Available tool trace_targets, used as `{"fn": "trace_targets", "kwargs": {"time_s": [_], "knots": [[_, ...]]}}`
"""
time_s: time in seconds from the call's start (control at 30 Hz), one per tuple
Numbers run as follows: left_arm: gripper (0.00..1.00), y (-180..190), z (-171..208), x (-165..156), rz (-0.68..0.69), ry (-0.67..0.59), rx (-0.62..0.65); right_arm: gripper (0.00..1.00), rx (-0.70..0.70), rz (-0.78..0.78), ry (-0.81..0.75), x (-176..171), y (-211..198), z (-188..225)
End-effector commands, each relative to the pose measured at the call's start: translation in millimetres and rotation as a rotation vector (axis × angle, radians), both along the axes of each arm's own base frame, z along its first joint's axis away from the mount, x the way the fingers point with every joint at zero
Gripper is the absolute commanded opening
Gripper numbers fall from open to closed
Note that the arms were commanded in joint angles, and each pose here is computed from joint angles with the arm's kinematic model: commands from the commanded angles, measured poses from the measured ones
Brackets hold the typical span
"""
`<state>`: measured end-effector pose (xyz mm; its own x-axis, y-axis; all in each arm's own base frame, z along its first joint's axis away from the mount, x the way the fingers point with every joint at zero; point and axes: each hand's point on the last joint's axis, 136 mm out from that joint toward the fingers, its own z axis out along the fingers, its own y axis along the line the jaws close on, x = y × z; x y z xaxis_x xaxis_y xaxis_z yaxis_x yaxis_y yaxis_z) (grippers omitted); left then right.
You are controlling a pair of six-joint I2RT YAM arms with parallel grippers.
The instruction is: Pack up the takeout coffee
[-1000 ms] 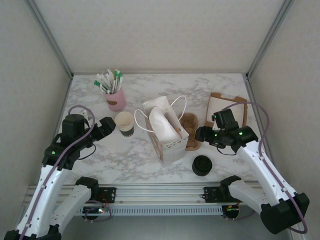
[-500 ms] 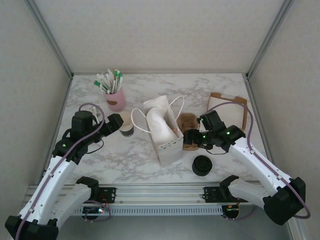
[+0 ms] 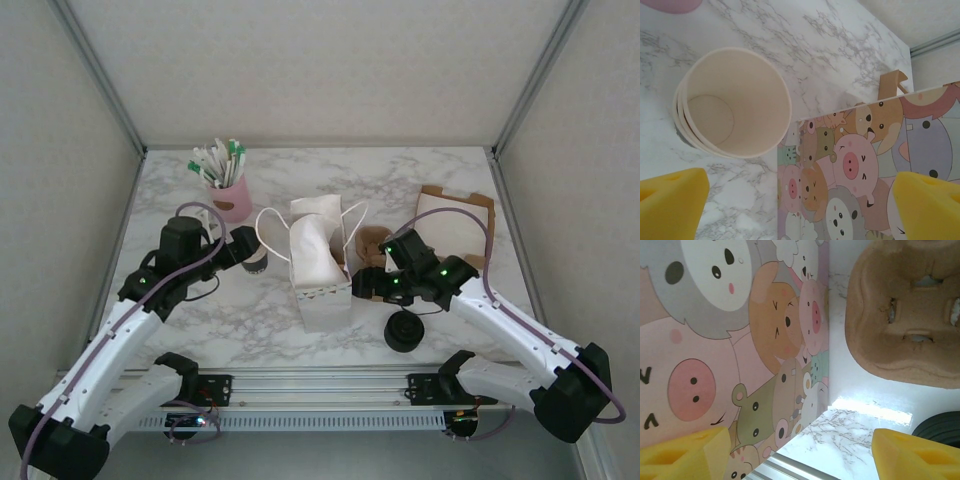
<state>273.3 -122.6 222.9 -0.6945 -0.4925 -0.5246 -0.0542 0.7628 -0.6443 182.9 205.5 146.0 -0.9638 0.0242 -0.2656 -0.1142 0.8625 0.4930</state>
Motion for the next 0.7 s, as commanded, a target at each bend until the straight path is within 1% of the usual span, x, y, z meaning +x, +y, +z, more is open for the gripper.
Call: {"fn": "trace_targets", "kwargs": {"time_s": [0.0, 0.17, 0.3, 0.47, 0.57, 0.67], "knots": [[0.95, 3.4, 14.8, 7.5, 0.044, -0.069, 0.002, 0.77, -0.055, -0.028, -0.032, 2.3, -11.2, -1.3], [0.98, 15.7, 25.7, 11.4, 0.098, -0.121, 0.047, 0.85, -0.129, -0.079, -0.152, 11.5, -36.2, 19.4], [0.99, 29.4, 36.3, 15.1, 0.150, -0.155, 0.114, 0.98, -0.182, -0.124, -0.270, 19.9, -57.9, 43.2], [1.00, 51.8, 48.6, 18.4, 0.245, -0.206, 0.196, 0.99, -0.276, -0.215, -0.428, 32.6, -91.7, 73.2], [1.00, 72.2, 52.3, 18.9, 0.344, -0.235, 0.251, 0.99, -0.336, -0.285, -0.536, 42.8, -111.7, 89.1], [1.00, 98.5, 52.2, 16.3, 0.484, -0.257, 0.303, 0.99, -0.417, -0.359, -0.647, 55.3, -131.7, 100.7]]}}
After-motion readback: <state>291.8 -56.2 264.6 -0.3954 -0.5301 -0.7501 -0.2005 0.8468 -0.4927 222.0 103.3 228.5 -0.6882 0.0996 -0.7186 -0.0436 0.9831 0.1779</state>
